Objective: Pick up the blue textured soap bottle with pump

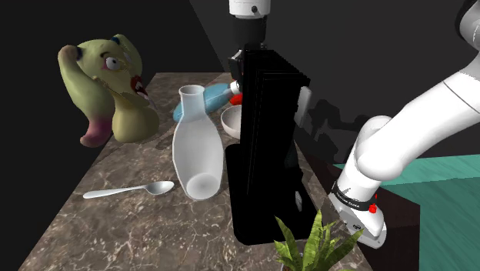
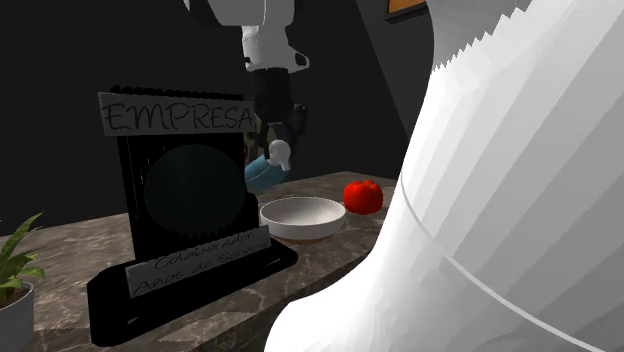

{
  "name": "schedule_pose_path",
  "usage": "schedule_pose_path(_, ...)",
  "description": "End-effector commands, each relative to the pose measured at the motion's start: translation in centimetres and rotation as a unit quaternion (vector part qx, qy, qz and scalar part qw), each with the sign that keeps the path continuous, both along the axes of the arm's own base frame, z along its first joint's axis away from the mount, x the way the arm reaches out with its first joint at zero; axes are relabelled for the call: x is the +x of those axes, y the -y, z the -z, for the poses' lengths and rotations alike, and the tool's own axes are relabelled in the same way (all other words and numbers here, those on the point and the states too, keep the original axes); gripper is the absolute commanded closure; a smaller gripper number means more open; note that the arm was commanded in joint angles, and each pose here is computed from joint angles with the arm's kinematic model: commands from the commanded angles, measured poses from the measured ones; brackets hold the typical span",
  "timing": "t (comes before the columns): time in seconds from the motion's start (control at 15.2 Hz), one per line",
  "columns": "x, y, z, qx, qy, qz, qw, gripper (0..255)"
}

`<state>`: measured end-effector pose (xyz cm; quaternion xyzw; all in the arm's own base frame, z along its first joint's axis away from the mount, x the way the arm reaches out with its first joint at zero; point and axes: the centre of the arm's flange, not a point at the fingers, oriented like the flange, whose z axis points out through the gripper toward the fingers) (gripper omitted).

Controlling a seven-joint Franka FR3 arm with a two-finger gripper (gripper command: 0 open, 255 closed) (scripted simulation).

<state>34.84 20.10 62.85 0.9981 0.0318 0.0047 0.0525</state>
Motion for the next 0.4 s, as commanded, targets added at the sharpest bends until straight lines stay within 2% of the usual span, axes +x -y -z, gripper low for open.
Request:
schedule_pose_path(0.0,0.1,0.0,-1.1,0.0,0.0,0.0,1.0,255)
schedule_pose_path(0.33,0.1,0.0,-2.7,0.0,0.0,0.0,1.0,255)
